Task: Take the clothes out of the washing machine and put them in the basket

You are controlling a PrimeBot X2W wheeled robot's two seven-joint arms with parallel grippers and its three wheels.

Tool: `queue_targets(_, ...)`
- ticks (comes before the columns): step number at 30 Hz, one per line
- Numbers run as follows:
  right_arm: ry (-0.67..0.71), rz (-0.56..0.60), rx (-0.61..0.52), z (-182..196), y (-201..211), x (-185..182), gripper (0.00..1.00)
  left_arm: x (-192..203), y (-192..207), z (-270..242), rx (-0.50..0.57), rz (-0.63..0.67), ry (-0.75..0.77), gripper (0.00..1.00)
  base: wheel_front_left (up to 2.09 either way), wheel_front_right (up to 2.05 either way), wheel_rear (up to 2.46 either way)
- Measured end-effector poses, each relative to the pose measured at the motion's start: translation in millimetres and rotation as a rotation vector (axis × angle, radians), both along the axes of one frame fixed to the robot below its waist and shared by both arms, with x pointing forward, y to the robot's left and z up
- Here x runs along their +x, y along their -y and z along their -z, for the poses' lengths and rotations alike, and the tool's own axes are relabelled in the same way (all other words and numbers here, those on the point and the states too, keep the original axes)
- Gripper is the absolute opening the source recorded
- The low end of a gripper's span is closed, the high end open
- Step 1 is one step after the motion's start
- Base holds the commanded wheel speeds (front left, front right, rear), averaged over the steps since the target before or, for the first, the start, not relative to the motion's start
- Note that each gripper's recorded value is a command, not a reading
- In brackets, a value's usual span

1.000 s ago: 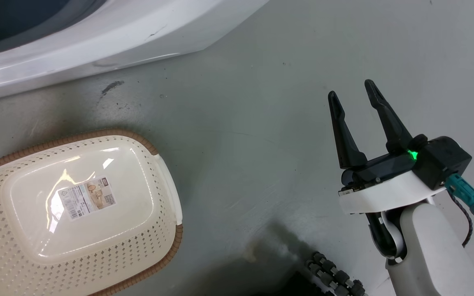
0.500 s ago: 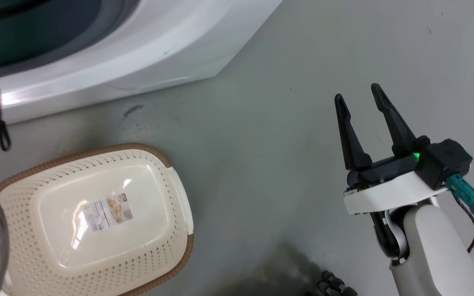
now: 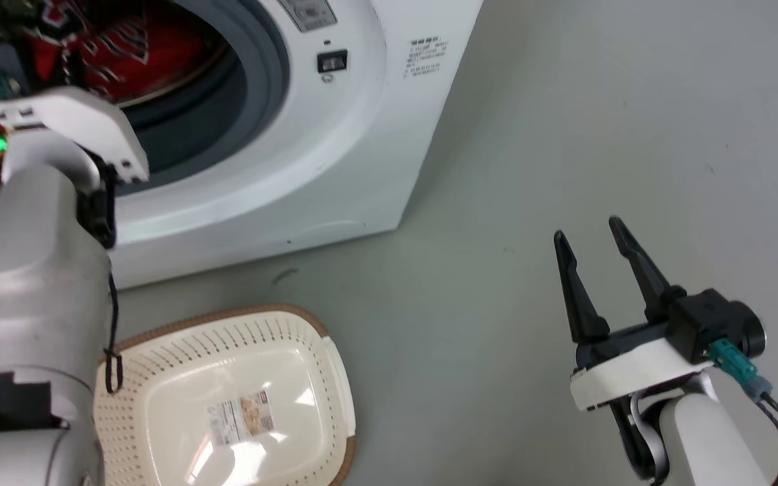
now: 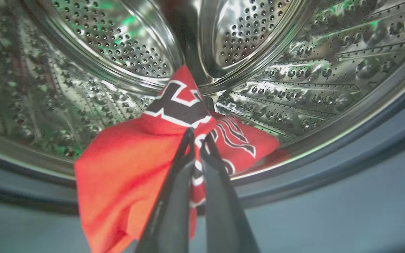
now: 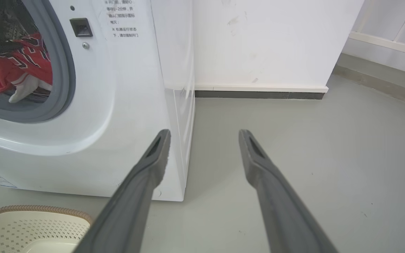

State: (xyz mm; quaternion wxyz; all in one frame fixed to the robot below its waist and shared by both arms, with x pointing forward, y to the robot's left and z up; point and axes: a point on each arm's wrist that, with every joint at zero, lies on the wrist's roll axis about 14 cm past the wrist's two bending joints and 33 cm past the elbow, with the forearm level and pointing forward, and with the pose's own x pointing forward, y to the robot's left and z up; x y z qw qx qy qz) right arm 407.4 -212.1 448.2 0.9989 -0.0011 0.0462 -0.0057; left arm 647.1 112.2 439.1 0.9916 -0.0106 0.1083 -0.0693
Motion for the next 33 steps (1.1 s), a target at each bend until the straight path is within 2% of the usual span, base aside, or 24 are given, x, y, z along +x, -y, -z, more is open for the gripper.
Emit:
queue_targets(10,0.073,-0.023,0.008,-29,-12,-31,1.0,-58,-7,-53,-0.031,0.022,0.091,0.0,0.0,0.0,0.0)
queue_targets(14,0.11,-0.028,0.005,-41,-14,-39,1.0,-78,-4,-84,-0.054,0.034,0.183,0.0,0.0,0.0,0.0)
queue_targets(22,0.146,-0.041,0.003,-57,-20,-51,1.0,-125,-9,-116,-0.101,0.028,0.312,0.0,0.0,0.0,0.0)
queue_targets(30,0.151,-0.061,-0.001,-62,-26,-54,1.0,-176,-13,-108,-0.129,0.015,0.344,0.0,0.0,0.0,0.0)
queue_targets(33,0.155,-0.077,0.0,-64,-31,-52,1.0,-196,-17,-89,-0.138,-0.004,0.305,0.0,0.0,0.0,0.0)
